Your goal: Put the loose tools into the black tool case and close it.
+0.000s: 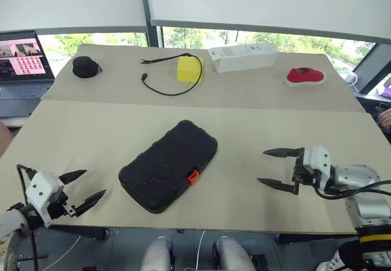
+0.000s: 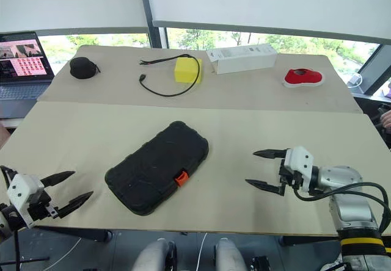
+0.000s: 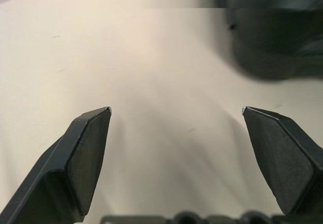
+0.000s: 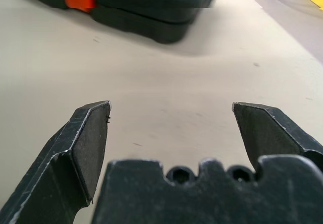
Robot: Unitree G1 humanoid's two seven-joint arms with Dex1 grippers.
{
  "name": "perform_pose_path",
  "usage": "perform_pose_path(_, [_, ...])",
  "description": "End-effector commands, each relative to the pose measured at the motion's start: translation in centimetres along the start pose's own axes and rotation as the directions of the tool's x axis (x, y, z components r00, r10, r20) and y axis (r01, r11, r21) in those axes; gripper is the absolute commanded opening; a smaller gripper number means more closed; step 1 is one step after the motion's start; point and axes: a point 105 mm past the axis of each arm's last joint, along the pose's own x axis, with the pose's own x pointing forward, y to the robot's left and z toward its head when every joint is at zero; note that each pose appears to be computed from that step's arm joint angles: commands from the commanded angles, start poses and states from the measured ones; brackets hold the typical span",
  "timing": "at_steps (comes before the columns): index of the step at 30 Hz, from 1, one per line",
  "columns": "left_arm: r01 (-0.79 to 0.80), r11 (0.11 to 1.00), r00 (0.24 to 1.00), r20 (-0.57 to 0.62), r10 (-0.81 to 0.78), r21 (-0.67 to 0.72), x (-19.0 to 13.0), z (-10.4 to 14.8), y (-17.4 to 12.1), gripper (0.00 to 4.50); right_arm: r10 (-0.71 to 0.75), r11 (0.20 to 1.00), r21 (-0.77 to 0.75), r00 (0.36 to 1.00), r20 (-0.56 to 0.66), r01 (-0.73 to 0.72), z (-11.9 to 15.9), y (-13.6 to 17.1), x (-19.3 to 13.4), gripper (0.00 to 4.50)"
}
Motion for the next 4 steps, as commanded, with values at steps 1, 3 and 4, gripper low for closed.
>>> perform_pose_path(1, [-0.079,0.995,0.995,0.056,0.076,0.057,0.04,1.19,1.02,4.49,-0.045,0.996,-0.078,0.999,0.024,0.046,0.82,-0.99,-0.22,4.48])
perform_pose_path(3, [-0.078,0.995,0.995,0.061,0.075,0.057,0.28,1.29,0.84,4.49,-0.057,0.994,-0.087,0.998,0.035,0.059,0.94,-1.15,0.12,4.48])
perform_pose_path(4, [-0.079,0.995,0.995,0.062,0.075,0.057,0.39,1.31,0.79,4.49,-0.061,0.994,-0.089,0.997,0.037,0.064,0.95,-1.23,0.21,4.48])
